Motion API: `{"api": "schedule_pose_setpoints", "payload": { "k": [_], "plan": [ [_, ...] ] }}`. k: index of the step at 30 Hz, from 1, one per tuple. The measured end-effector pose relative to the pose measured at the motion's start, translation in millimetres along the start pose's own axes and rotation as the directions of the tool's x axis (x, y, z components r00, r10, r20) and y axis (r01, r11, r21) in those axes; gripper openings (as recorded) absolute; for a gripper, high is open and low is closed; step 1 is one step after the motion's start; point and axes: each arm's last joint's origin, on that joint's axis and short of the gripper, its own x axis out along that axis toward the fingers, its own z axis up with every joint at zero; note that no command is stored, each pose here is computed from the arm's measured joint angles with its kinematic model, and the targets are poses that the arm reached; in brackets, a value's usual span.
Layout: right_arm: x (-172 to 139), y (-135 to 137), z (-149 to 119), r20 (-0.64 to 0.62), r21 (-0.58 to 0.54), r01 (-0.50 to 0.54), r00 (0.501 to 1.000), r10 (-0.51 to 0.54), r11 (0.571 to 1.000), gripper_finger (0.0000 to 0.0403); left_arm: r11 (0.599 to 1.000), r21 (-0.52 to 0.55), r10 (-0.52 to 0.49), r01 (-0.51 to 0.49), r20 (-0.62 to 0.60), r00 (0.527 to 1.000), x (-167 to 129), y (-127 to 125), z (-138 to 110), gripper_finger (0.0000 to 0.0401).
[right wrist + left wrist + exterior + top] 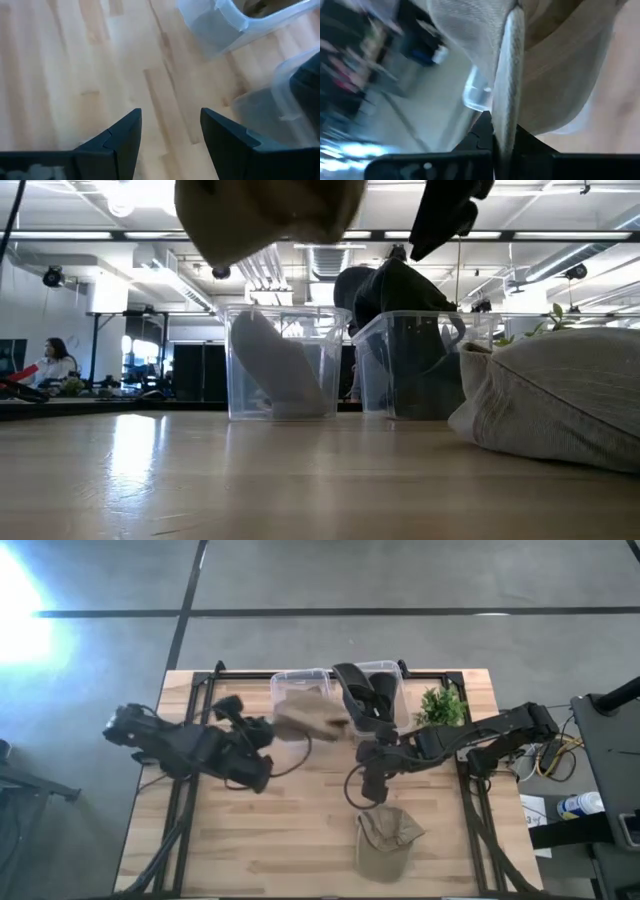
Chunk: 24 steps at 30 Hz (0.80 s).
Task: Pick & Place hat
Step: Put the left brown cap into the left transparent bin
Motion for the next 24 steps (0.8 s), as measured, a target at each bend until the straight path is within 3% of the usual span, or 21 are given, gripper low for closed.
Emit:
{"api": "schedule_pose_setpoints", "payload": {
  "k": [2, 4, 5, 8, 10, 14, 19, 24],
  "plan": [
    [-5, 0, 1, 0.012, 0.054, -0.031, 0.999, 0.03, 0.998, 0.0201, 0.981, 0.177, 0.073, -0.076, 0.021, 0.997, 6, -7, 2, 0.0005],
    [-15, -1, 4, 0.06, 0.109, -0.08, 0.995, 0.074, 0.991, 0.0201, 0.913, 0.343, 0.203, -0.22, 0.087, 0.975, 13, -15, 3, 0.0007],
    [-21, -2, 5, 0.092, 0.131, -0.104, 0.992, 0.092, 0.986, 0.0201, 0.855, 0.42, 0.275, -0.305, 0.134, 0.952, 15, -19, 3, 0.0009],
    [-41, -7, 10, 0.204, 0.183, -0.169, 0.97, 0.131, 0.969, 0.0201, 0.628, 0.582, 0.453, -0.517, 0.267, 0.851, 23, -27, 2, 0.0013],
    [-52, -12, 13, 0.27, 0.215, -0.193, 0.954, 0.131, 0.958, 0.0201, 0.556, 0.652, 0.485, -0.516, 0.249, 0.838, 32, -22, 2, 0.0014],
    [-72, -24, 14, 0.359, 0.254, -0.19, 0.929, 0.09, 0.949, 0.0201, 0.485, 0.729, 0.543, -0.483, 0.182, 0.82, 52, -6, -8, 0.0011],
    [-76, -31, 15, 0.376, 0.278, -0.186, 0.924, 0.071, 0.942, 0.0201, 0.477, 0.755, 0.616, -0.45, 0.078, 0.784, 76, 18, -21, 0.0011],
    [-66, -28, 17, 0.353, 0.278, -0.168, 0.934, 0.062, 0.946, 0.0201, 0.461, 0.785, 0.654, -0.414, 0.015, 0.756, 101, 19, -29, 0.0011]
  ]
}}
